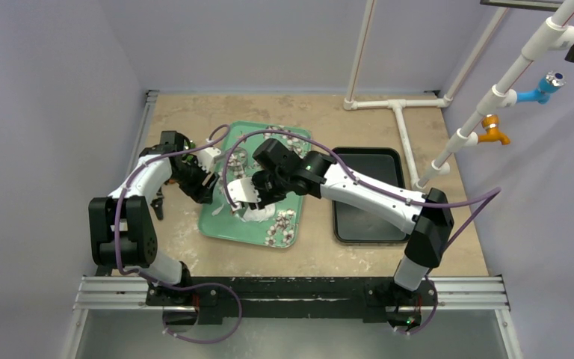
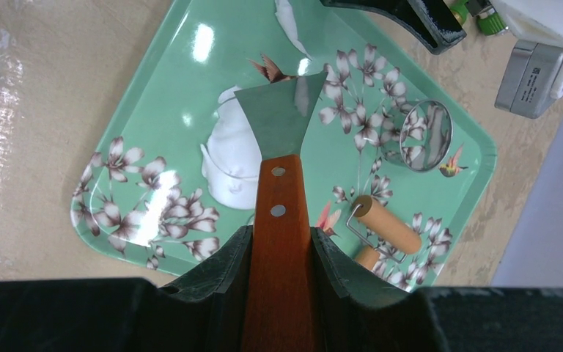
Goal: Roll out the dumpling wrappers from the dough
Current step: Remove the dumpling wrapper from the work surface.
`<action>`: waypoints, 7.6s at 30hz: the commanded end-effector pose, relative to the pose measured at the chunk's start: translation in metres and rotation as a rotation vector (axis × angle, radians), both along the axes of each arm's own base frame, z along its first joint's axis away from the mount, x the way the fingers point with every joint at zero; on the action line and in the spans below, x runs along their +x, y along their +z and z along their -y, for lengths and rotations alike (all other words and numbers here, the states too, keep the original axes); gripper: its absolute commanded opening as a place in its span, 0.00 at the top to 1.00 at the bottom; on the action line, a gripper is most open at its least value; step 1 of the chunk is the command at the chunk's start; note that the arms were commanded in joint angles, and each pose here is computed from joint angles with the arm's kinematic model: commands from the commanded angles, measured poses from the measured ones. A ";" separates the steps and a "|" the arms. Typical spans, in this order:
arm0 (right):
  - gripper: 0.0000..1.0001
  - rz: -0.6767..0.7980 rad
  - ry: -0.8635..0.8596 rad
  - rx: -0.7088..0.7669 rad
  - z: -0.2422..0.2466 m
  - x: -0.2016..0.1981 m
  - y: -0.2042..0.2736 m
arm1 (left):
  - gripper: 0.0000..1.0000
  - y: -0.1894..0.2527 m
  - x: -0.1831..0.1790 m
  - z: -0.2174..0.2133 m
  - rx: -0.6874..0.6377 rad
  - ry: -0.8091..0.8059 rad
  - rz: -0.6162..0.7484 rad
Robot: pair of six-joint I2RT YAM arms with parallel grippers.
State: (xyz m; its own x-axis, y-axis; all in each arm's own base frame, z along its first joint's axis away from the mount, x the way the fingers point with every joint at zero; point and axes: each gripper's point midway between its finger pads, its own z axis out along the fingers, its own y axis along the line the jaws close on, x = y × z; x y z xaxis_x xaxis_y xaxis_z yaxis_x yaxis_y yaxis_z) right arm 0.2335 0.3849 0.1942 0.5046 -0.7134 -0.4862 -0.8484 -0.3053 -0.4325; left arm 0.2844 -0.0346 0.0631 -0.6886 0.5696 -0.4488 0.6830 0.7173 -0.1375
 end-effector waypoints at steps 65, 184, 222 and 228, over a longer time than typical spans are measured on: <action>1.00 -0.228 -0.179 -0.050 0.012 -0.011 0.007 | 0.36 0.004 -0.002 0.006 -0.041 -0.026 0.013; 1.00 -0.163 -0.258 -0.014 0.009 0.012 -0.015 | 0.36 0.003 -0.003 0.007 -0.047 -0.036 0.013; 1.00 -0.152 -0.400 0.238 -0.031 0.039 0.011 | 0.36 0.010 0.000 0.008 -0.061 -0.035 0.028; 1.00 -0.183 -0.418 0.366 -0.026 0.036 0.036 | 0.36 0.016 0.002 0.007 -0.066 -0.025 0.040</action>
State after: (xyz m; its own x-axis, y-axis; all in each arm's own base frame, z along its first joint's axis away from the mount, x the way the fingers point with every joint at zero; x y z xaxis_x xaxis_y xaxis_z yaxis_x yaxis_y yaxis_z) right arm 0.2627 0.4060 0.1718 0.0971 -0.7430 -0.6623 -0.9583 0.1098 -0.2637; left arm 0.2807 -0.0397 0.0642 -0.6892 0.5597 -0.4601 0.6872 0.7062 -0.1702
